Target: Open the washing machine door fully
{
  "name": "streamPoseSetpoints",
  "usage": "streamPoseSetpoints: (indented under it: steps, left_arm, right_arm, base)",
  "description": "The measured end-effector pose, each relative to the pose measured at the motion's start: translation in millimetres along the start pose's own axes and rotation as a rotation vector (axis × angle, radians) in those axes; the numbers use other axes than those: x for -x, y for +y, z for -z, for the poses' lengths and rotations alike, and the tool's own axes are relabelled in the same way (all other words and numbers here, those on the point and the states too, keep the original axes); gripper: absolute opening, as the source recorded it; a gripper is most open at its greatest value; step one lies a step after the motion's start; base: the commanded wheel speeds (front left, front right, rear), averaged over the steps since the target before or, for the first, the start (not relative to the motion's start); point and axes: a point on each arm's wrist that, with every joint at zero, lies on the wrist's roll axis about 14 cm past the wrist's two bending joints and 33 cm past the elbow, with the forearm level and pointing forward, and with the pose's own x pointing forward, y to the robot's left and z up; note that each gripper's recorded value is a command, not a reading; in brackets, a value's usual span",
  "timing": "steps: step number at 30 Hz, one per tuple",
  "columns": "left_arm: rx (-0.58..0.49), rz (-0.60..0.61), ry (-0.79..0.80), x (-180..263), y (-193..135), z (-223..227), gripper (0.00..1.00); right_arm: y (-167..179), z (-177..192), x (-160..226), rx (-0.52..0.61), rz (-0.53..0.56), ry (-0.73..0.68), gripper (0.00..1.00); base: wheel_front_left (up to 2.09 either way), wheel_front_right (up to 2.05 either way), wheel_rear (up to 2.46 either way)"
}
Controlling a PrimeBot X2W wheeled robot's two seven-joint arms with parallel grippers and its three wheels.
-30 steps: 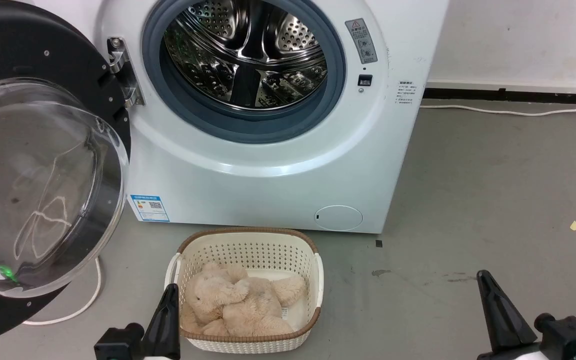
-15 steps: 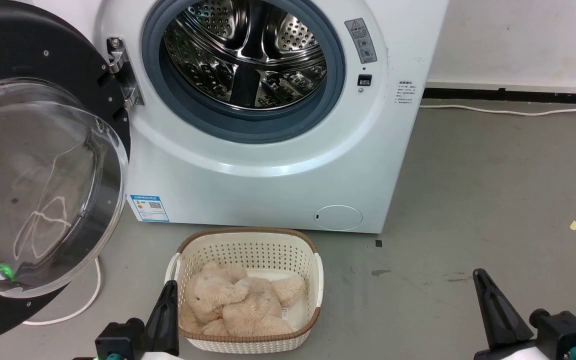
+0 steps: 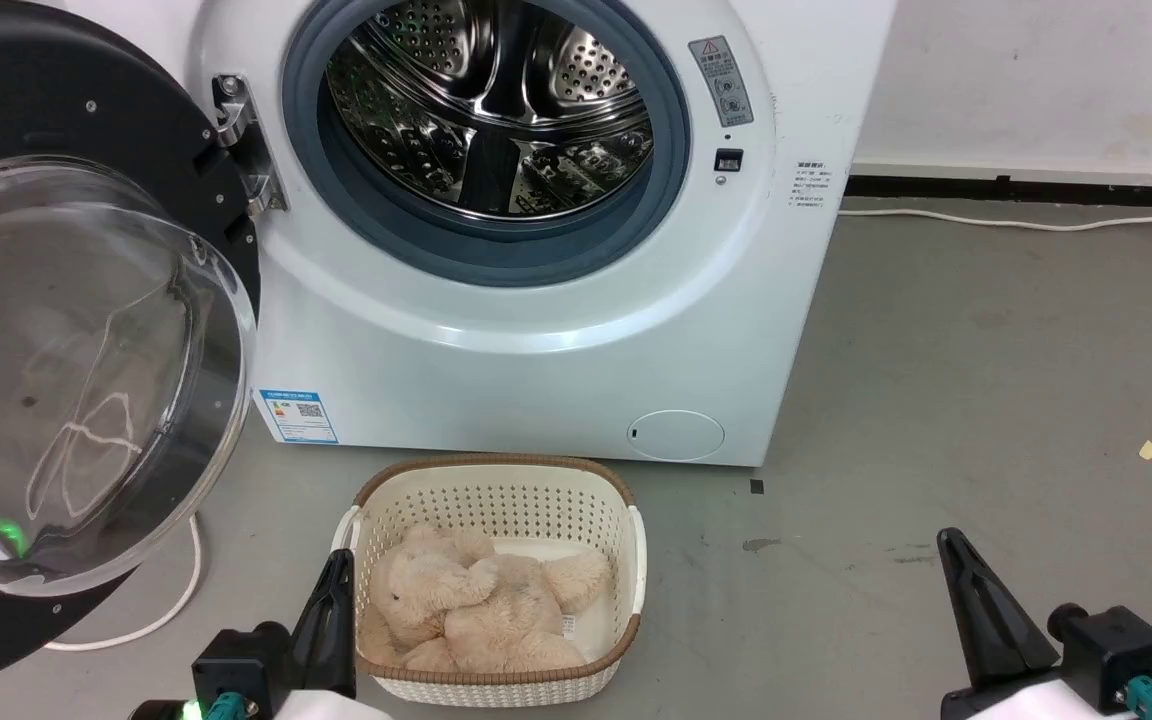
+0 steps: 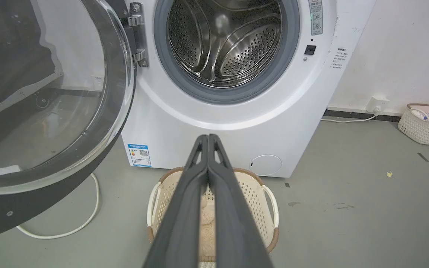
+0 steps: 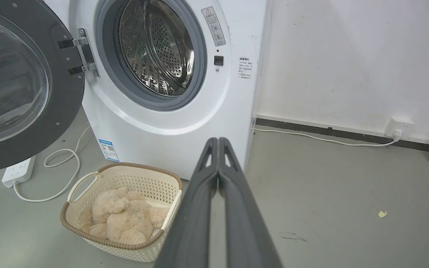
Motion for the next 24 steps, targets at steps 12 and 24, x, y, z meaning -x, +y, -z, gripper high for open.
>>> streamPoseSetpoints:
  steps: [12, 24]
  left_arm:
    - [-0.024, -0.004, 0.007, -2.4, 2.0, -1.4, 0.00]
    - [-0.047, -0.005, 0.007, -6.1, 3.7, -5.5, 0.00]
  right_arm:
    - [1.7, -0.8, -3.8, 0.004, -0.006, 0.012, 0.00]
    - [3.2, 1.5, -5.0, 0.012, -0.011, 0.034, 0.00]
  base:
    - [0.00, 0.00, 0.00]
    - [0.00, 0.00, 0.00]
